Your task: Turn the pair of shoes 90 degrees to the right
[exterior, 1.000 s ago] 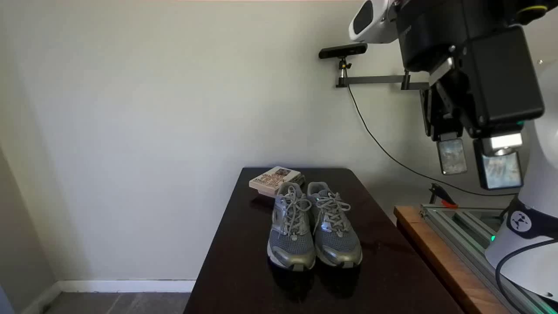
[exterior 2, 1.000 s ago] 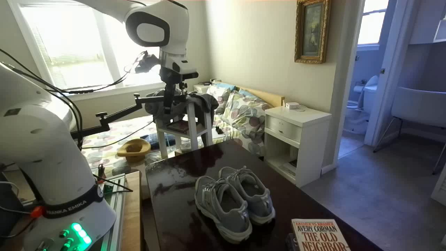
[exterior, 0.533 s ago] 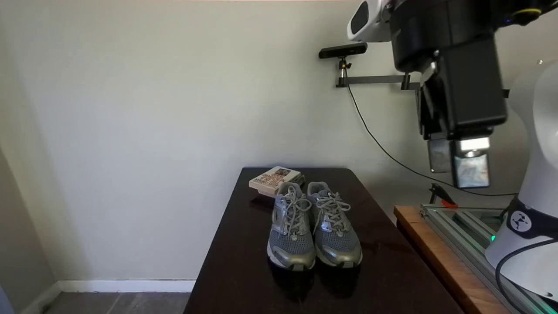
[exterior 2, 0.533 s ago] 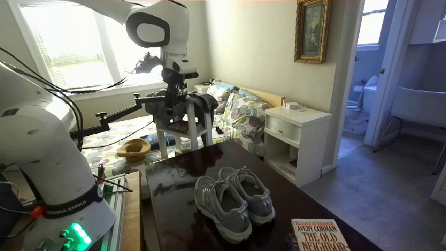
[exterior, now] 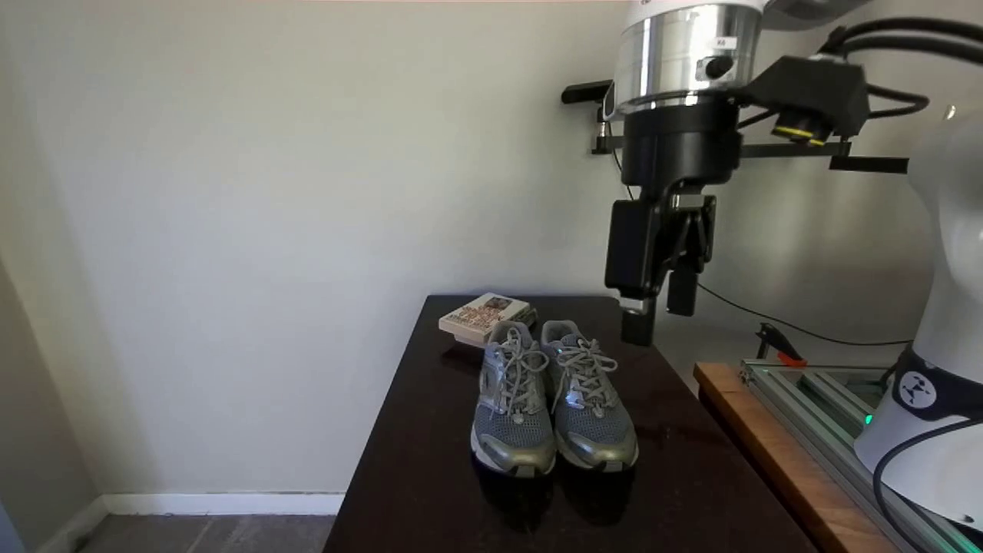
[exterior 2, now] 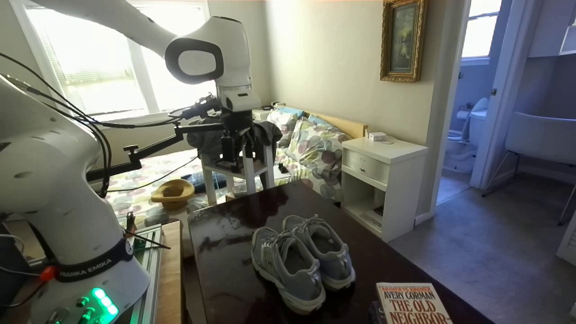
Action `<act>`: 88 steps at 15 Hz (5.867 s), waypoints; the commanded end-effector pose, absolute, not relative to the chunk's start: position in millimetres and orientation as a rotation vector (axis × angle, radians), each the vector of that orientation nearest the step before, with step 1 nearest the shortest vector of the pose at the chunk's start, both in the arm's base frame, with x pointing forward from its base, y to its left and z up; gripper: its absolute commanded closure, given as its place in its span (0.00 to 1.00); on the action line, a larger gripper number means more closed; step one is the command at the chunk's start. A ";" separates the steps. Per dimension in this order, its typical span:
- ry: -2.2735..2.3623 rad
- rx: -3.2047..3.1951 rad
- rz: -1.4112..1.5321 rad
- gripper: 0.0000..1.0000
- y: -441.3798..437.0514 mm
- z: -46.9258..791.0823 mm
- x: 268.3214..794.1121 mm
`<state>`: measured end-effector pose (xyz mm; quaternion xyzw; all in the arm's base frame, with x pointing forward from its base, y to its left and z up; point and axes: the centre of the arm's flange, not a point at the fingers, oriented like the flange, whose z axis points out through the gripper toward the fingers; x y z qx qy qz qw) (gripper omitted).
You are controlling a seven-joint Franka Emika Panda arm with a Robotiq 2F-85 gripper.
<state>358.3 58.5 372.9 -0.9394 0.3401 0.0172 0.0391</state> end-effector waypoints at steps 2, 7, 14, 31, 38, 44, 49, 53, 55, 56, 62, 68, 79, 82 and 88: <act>1.386 -2.819 -0.102 0.00 18.7 358.3 357.5; 1.756 -2.648 -0.182 0.00 -19.8 356.1 362.7; 1.639 -2.805 -0.200 0.00 -55.5 324.3 379.7; 1.830 -2.698 -0.364 0.00 -126.1 261.9 384.2; 1.847 -2.630 -0.385 0.00 -142.1 240.2 389.4; 1.829 -2.547 -0.424 0.00 -145.4 231.5 399.5; 1.807 -2.527 -0.389 0.00 -138.7 213.8 401.0; 1.790 -2.501 -0.437 0.00 -141.2 209.2 405.1; 1.778 -2.498 -0.444 0.00 -141.2 208.2 408.1; 1.773 -2.498 -0.442 0.00 -141.1 207.2 409.3; 1.808 -2.445 -0.333 0.56 -133.5 208.8 412.8; 1.823 -2.352 -0.254 0.97 -94.2 241.2 412.6; 1.860 -2.361 -0.133 0.96 -66.6 309.2 390.8; 1.952 -2.287 -0.117 0.96 -72.6 328.1 376.4; 1.932 -2.290 -0.096 0.83 -77.6 307.0 383.6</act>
